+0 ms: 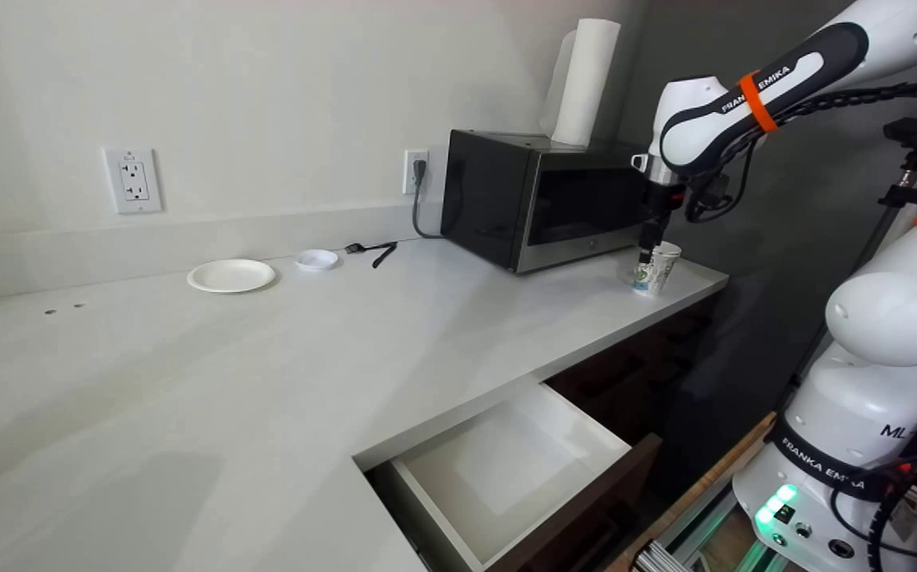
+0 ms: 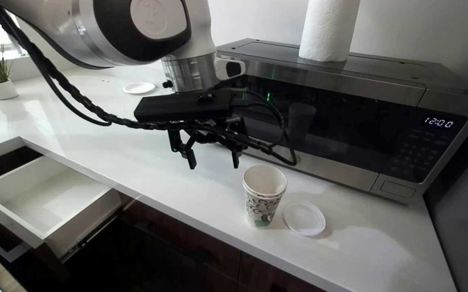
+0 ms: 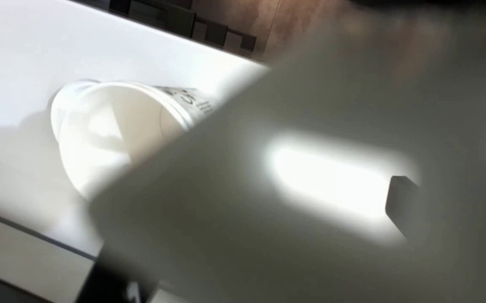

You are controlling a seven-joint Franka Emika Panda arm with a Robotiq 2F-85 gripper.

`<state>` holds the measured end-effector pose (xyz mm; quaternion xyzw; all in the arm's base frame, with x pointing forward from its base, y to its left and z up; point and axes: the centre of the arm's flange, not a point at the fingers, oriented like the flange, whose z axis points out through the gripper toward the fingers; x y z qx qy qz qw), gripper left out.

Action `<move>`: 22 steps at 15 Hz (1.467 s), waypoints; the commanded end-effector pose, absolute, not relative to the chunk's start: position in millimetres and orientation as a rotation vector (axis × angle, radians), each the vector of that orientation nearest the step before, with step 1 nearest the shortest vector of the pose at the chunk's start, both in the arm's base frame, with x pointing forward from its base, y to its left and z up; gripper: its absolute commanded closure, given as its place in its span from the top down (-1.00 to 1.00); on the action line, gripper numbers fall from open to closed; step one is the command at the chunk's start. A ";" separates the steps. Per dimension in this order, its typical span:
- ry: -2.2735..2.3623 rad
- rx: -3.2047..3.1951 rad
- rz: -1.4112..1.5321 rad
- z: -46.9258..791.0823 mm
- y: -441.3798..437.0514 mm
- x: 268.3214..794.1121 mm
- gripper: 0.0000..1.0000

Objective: Put the cup in the drawer

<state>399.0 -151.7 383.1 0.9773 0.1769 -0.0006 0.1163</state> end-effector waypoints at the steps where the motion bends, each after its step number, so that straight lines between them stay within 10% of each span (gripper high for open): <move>1: 0.477 2.838 0.056 396.5 -163.2 395.5 1.00; 9: 0.333 2.883 -0.050 367.6 -205.8 423.8 0.98; 10: 0.333 2.892 -0.074 361.2 -208.7 428.4 0.61; 22: 0.220 2.865 -0.135 352.5 -209.0 432.1 -1.00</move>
